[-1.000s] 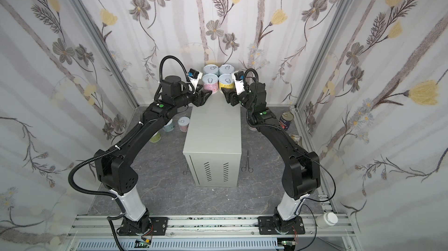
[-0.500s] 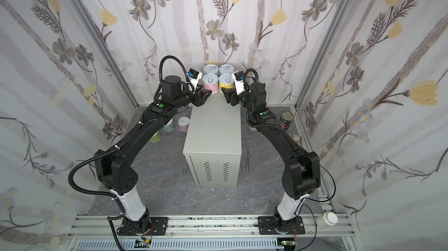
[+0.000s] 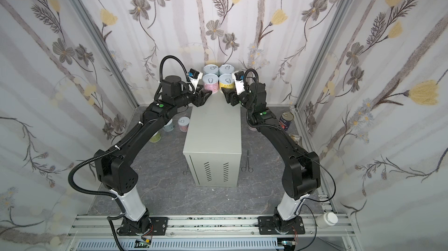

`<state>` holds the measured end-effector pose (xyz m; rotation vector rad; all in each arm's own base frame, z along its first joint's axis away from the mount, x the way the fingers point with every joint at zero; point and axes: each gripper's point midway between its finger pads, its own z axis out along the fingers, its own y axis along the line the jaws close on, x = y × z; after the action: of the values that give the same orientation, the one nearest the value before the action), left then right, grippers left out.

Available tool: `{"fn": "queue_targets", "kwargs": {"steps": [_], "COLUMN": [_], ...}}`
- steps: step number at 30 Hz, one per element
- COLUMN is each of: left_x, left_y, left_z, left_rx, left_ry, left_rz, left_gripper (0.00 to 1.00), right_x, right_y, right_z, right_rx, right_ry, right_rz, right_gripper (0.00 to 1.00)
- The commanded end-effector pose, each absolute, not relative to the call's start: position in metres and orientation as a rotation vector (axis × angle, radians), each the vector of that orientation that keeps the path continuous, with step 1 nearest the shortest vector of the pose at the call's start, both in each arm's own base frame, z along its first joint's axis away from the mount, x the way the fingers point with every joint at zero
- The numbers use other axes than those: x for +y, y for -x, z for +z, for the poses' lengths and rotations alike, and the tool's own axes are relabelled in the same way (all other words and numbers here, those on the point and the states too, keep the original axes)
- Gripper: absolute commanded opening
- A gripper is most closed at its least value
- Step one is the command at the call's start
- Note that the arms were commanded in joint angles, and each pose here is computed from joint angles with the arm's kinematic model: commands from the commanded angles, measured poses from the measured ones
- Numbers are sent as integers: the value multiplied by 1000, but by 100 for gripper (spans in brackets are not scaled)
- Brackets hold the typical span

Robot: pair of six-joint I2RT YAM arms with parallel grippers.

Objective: Place and organize the canned foods onto the counter

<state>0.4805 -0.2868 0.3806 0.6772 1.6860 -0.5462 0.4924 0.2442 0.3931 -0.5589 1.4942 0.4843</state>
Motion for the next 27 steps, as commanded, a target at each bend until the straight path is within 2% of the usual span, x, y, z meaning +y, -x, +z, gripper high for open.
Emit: {"fn": "queue_targets", "kwargs": {"steps": [1,5,12,20,27], "left_x": [-289,-286,-276,-254,-223], "left_y": [-475,-476,-467,-452,-436], "left_z": [375,379,399,425,446], "left_rx": [1713,1710,1675,1631,1594], "left_ry": [-699,-683,-650,-613,-519], "left_rz": [-556,-538,-515,-441,-359], "left_gripper": [64,70,84,100,100], "right_x": [244,243,234,198,131], "right_y": [-490,-485,-466,-438,-434], "right_z": [382,389,411,430,402], "right_rx": [1531,1510,1448,1462,1604], "right_ry": [581,586,577,494,277], "right_rz": [474,476,450,342,180], "right_gripper": [76,80,100,100,100]}}
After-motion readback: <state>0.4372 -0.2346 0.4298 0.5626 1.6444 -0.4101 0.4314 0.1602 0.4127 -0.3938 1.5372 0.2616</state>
